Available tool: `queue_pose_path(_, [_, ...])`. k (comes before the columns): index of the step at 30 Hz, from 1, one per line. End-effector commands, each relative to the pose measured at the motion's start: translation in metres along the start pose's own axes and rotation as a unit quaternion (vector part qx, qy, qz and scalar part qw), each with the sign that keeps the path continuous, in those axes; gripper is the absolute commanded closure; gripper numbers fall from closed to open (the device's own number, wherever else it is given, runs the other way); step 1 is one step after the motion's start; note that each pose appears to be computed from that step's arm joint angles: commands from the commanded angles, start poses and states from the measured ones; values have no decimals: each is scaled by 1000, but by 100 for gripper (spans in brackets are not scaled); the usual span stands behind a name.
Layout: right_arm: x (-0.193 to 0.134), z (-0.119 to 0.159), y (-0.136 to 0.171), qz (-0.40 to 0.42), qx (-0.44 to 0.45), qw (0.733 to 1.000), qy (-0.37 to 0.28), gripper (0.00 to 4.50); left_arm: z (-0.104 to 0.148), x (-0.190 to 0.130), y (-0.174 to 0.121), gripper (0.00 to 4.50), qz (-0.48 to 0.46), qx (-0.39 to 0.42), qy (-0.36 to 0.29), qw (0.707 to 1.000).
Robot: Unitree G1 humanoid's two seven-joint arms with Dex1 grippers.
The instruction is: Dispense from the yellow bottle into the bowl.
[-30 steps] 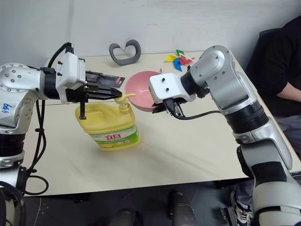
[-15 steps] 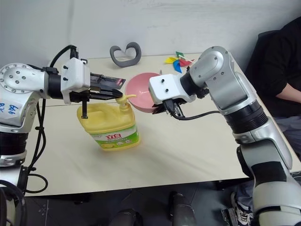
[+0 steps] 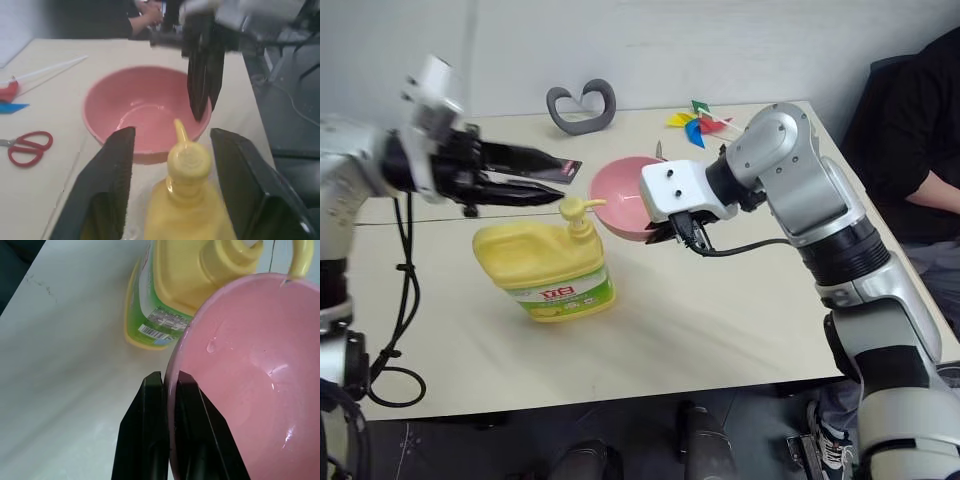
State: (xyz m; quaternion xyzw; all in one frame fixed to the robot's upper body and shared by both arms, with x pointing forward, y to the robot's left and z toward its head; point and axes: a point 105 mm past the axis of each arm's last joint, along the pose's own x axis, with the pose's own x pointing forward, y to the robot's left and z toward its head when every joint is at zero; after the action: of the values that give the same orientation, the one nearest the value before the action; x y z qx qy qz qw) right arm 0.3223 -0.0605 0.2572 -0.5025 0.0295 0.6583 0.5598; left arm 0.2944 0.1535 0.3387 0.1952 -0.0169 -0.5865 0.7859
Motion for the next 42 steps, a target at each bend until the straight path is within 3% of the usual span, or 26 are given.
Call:
queue_pose_path(1, [-15,3,3,-19,-12,1000,-6,450,35,-39,-3,80,30,8,-43,999])
queue_pose_path(6, [-9,-26,18,-38,12,999,21,450,37,-85,-25,80,47,-35,-10,998])
queue_pose_path(14, [17,-70,51,-64,74,994,39,450,-5,-112,-87,80,31,-103,130,986])
queue_pose_path(25, [45,-100,75,-78,117,989,48,450,-2,-114,-108,80,48,-109,130,984])
queue_pose_path(28, [51,-107,79,-78,117,989,55,373,-2,-112,-107,77,46,-108,129,985])
queue_pose_path(34, [54,-114,85,-79,136,986,54,175,-6,-111,-105,77,45,-106,129,985])
queue_pose_path(39, [14,-108,69,-110,176,978,32,5,-9,-113,-103,77,50,-106,130,985])
queue_pose_path(42, [-30,-96,54,-128,225,966,-10,2,-12,-117,-102,77,54,-108,132,984])
